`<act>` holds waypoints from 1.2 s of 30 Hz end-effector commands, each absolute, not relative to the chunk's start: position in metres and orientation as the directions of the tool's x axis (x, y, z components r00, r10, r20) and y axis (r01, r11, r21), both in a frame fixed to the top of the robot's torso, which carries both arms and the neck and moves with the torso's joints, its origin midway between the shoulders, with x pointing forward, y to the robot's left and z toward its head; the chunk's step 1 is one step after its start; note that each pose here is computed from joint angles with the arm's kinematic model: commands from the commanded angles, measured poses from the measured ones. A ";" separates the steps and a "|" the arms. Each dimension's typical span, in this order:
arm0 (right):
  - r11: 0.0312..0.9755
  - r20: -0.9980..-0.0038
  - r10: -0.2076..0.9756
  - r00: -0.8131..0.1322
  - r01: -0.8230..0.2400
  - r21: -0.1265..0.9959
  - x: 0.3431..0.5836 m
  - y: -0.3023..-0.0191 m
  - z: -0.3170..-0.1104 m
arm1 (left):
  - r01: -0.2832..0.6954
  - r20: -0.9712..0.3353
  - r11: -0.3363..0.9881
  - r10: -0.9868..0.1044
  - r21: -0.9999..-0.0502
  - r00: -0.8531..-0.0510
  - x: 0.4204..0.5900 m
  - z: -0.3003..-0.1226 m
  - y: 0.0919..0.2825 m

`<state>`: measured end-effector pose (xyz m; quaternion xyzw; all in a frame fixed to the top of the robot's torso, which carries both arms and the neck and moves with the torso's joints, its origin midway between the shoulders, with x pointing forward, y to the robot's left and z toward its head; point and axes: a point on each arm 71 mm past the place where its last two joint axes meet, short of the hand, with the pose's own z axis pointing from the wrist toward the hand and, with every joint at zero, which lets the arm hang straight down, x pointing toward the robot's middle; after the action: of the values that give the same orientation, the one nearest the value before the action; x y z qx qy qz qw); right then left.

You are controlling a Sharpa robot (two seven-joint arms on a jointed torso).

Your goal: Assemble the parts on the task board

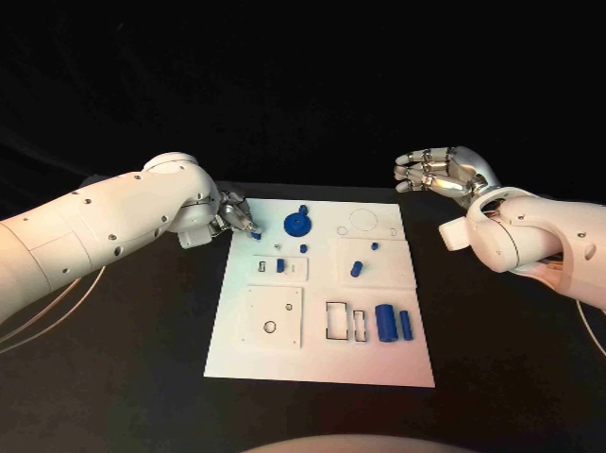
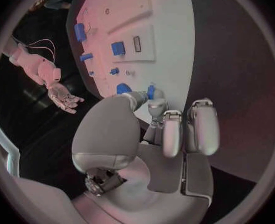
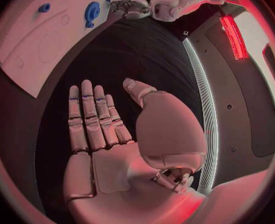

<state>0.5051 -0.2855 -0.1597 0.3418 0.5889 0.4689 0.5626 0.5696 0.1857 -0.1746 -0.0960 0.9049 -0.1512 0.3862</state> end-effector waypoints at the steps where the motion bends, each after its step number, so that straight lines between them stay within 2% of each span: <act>1: 0.323 -0.340 0.928 -0.151 -0.128 0.938 0.505 -0.284 -0.160 | -0.084 -0.639 0.908 -0.353 -0.412 -0.684 0.569 -0.174 0.185; 9: 0.323 -0.340 0.928 -0.152 -0.126 0.938 0.505 -0.284 -0.161 | -0.122 -0.601 0.874 -0.419 -0.471 -0.680 0.565 -0.173 0.192; 17: 0.324 -0.340 0.928 -0.152 -0.123 0.938 0.505 -0.285 -0.162 | -0.121 -0.567 0.848 -0.444 -0.516 -0.694 0.550 -0.169 0.194; 26: 0.324 -0.340 0.928 -0.152 -0.120 0.939 0.504 -0.285 -0.163 | -0.038 -0.604 0.845 -0.412 -0.533 -0.682 0.527 -0.164 0.191; 36: 0.325 -0.340 0.928 -0.150 -0.119 0.938 0.504 -0.286 -0.164 | 0.027 -0.637 0.866 -0.347 -0.500 -0.688 0.507 -0.169 0.188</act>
<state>0.5042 -0.2874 -0.1638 0.3446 0.5916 0.4659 0.5606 0.5074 0.1907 -0.1704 -0.1078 0.8906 -0.2445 0.3679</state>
